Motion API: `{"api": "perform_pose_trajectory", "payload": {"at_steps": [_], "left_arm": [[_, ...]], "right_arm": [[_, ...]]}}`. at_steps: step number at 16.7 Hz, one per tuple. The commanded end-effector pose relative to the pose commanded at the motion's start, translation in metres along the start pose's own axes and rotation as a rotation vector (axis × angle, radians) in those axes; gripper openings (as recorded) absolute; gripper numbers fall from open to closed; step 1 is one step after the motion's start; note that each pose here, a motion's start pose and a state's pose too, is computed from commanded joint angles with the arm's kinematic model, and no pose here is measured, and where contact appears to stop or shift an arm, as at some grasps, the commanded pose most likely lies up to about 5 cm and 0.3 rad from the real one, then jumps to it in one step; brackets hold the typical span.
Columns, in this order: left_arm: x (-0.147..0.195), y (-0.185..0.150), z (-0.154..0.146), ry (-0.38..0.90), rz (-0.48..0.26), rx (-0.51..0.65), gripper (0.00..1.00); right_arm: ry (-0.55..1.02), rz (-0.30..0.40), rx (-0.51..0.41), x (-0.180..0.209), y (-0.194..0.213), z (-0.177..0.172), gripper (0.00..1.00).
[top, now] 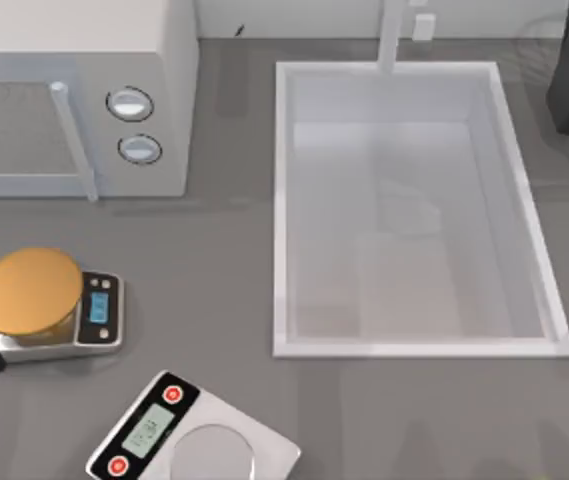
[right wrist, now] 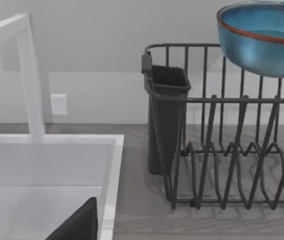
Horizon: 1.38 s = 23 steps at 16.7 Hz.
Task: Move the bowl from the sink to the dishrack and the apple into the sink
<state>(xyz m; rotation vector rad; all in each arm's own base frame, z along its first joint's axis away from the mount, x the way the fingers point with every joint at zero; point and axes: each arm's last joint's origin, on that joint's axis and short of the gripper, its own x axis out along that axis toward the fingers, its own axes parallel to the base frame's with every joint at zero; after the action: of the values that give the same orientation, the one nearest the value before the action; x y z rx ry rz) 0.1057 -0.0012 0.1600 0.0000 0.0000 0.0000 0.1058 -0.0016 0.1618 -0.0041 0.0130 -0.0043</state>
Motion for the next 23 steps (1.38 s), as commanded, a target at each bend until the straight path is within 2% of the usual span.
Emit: {"api": "perform_pose_trajectory", "payload": {"at_steps": [2,5,11,15,18,20,23], "left_arm": [[0.0,0.0,0.0,0.0,0.0,0.0,1.0],[0.0,0.0,0.0,0.0,0.0,0.0,1.0],[0.0,0.0,0.0,0.0,0.0,0.0,1.0],[0.0,0.0,0.0,0.0,0.0,0.0,1.0],[0.0,0.0,0.0,0.0,0.0,0.0,1.0],[0.0,0.0,0.0,0.0,0.0,0.0,1.0],[0.0,0.0,0.0,0.0,0.0,0.0,1.0]], "right_arm": [[0.058,-0.017,-0.016,0.001,-0.002,0.007,1.0],[0.232,-0.054,-0.053,0.006,-0.007,0.022,1.0],[0.796,-0.102,-0.097,0.045,-0.028,0.05,1.0],[1.182,-0.078,-0.071,0.083,-0.051,0.052,1.0],[1.403,-0.04,-0.032,0.107,-0.069,0.046,1.0],[1.497,-0.018,-0.009,0.117,-0.078,0.042,1.0],[1.558,-0.001,0.008,0.124,-0.084,0.039,1.0]]}}
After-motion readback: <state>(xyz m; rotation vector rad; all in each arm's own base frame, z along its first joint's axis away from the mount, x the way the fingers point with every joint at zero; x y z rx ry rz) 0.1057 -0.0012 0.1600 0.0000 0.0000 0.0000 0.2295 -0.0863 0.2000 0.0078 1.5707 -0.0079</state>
